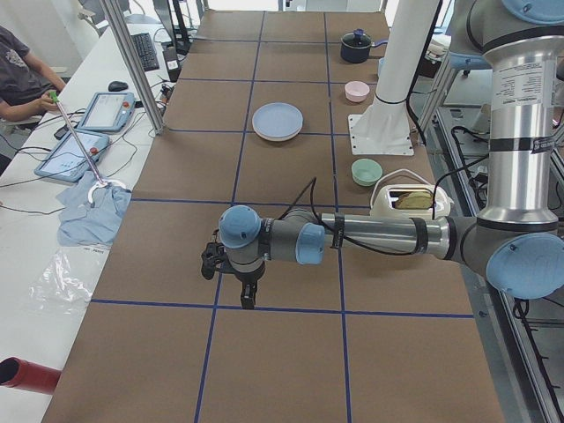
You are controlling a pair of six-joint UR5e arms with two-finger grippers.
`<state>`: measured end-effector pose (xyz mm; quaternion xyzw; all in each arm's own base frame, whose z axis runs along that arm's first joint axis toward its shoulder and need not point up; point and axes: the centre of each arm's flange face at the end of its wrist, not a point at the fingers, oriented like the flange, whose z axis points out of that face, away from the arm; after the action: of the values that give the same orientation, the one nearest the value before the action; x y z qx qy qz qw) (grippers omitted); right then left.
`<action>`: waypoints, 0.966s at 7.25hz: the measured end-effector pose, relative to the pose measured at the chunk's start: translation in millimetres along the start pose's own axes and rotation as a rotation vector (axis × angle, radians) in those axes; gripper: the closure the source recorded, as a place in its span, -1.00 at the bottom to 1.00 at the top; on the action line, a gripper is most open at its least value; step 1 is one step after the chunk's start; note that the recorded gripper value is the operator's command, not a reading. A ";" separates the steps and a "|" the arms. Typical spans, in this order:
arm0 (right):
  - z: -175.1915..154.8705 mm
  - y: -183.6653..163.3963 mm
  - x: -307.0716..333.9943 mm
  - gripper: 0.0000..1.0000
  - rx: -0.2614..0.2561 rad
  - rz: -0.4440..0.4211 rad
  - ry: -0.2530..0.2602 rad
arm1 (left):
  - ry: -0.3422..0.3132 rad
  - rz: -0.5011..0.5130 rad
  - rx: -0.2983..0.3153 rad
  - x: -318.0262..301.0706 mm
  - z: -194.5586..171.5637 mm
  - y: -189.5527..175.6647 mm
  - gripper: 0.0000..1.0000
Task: Stack three plates with pink and blue
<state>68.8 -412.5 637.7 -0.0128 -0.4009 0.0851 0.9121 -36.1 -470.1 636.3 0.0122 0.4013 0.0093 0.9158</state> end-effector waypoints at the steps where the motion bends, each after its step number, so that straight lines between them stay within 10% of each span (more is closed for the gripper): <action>1: 0.1 0.0 0.3 -1.00 -0.001 0.011 0.002 | 0.000 0.000 0.000 0.0 0.0 0.0 -1.00; 7: 1.6 0.6 2.2 -1.00 -0.006 0.070 0.005 | 0.000 -0.001 -0.001 -0.5 0.4 0.6 -1.00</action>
<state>69.0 -411.6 640.3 -0.0296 -0.3981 0.1157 0.9096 -36.1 -469.5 636.9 0.0116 0.4012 0.0090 0.9159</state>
